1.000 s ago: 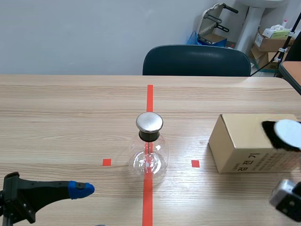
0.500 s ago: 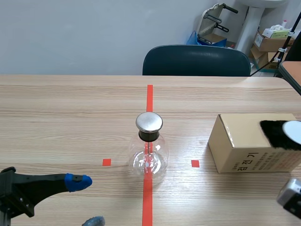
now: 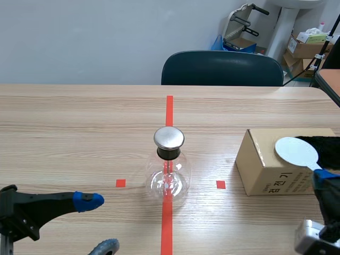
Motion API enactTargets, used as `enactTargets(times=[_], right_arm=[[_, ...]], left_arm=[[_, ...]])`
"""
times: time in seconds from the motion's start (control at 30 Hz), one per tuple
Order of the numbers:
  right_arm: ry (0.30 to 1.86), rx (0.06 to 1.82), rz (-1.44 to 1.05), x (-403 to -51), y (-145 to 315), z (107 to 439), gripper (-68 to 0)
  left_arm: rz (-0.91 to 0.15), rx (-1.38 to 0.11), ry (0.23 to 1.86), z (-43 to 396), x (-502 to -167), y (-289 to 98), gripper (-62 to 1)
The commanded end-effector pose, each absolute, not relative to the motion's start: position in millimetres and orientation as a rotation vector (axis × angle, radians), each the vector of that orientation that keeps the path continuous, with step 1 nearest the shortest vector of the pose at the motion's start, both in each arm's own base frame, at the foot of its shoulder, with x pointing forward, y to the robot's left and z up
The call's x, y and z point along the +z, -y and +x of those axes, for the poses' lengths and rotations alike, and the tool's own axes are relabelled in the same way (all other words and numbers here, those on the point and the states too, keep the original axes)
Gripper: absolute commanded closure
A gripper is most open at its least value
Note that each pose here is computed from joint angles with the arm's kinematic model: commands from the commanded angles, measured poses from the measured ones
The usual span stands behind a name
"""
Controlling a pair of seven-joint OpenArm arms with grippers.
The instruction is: Do the electroscope experiment
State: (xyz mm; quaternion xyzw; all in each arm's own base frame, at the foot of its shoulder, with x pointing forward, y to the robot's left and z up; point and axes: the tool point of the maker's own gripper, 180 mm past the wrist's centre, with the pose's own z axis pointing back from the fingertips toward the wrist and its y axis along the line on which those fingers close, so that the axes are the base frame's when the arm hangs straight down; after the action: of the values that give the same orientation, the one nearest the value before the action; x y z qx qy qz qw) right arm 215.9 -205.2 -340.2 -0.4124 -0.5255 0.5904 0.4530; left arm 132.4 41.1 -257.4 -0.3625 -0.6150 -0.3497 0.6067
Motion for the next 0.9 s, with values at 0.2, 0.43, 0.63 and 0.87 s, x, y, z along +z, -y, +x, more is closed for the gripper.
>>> enactTargets(times=[0.2,0.43,0.63,0.87], right_arm=[[1.145,1.296,-1.175,-331.4,248.0,223.6,-0.9],[1.143,1.257,-1.176,-331.9,248.0,223.3,-0.9],[1.184,1.333,-1.135,-335.3,232.7,220.7,-0.9],[1.092,1.209,-1.208,-332.6,259.3,219.9,-0.9]], left_arm=[[-0.870,-0.782,1.460,132.1,-247.7,-36.0,-34.9],[-0.871,-0.782,1.465,132.9,-246.6,-36.1,-34.9],[-0.871,-0.781,1.466,132.9,-246.5,-36.1,-34.9],[-0.867,-0.784,1.461,132.9,-247.6,-36.1,-34.9]])
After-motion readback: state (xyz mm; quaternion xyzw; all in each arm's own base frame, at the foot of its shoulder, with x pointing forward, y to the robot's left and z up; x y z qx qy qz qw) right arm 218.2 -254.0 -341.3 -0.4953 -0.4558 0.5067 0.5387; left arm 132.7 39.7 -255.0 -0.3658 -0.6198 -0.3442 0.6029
